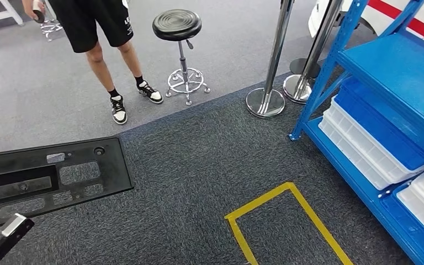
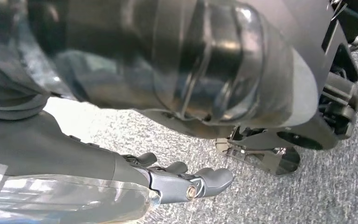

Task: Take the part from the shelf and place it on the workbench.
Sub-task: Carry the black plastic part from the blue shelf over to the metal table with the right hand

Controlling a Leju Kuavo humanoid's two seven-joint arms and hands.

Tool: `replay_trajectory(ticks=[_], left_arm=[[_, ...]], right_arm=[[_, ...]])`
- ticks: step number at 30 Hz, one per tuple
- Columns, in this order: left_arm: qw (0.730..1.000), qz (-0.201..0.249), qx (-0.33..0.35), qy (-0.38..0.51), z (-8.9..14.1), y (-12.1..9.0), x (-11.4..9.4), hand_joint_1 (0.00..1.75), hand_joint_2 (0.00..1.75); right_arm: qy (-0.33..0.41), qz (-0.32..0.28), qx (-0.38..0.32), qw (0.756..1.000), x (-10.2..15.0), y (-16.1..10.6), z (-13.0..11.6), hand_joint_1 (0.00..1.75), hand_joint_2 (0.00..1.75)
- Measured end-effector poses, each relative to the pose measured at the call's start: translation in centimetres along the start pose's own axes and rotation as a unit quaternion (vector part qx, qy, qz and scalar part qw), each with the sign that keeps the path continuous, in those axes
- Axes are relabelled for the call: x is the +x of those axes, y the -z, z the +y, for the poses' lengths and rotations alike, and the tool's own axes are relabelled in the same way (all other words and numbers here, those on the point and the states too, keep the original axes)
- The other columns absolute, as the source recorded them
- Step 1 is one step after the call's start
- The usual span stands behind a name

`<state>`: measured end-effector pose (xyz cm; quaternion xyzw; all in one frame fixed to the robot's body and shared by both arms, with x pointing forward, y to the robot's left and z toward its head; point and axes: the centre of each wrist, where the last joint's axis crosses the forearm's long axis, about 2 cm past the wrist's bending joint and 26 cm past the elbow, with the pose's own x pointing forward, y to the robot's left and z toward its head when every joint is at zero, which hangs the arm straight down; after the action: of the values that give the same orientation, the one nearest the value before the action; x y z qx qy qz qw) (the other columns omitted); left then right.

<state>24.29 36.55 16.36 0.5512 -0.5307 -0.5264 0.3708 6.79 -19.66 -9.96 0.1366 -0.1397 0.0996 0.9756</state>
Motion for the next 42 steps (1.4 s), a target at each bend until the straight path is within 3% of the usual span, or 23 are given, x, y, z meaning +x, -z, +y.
replay_trajectory(ticks=[8, 13, 22, 42], left_arm=[[1.0, 0.0, 0.013, 0.002, 0.8, 1.6, -0.4, 1.75, 1.75], [1.0, -0.001, 0.013, -0.01, 1.2, 3.4, 1.6, 1.75, 1.75], [1.0, -0.01, 0.01, -0.021, 1.1, 4.1, 2.9, 1.75, 1.75], [0.999, -0.003, 0.021, -0.032, 1.6, 5.1, 2.6, 1.75, 1.75]], right_arm=[[0.004, -0.007, 0.003, 1.0, 0.4, 0.1, 0.1, 0.0, 0.0], [0.007, -0.011, 0.001, 1.0, 0.5, 0.0, -0.1, 0.0, 0.0], [0.007, -0.006, -0.002, 1.0, 0.5, 0.0, -0.3, 0.0, 0.0], [0.014, -0.01, -0.001, 1.0, 0.5, 0.0, -0.1, 0.0, 0.0]])
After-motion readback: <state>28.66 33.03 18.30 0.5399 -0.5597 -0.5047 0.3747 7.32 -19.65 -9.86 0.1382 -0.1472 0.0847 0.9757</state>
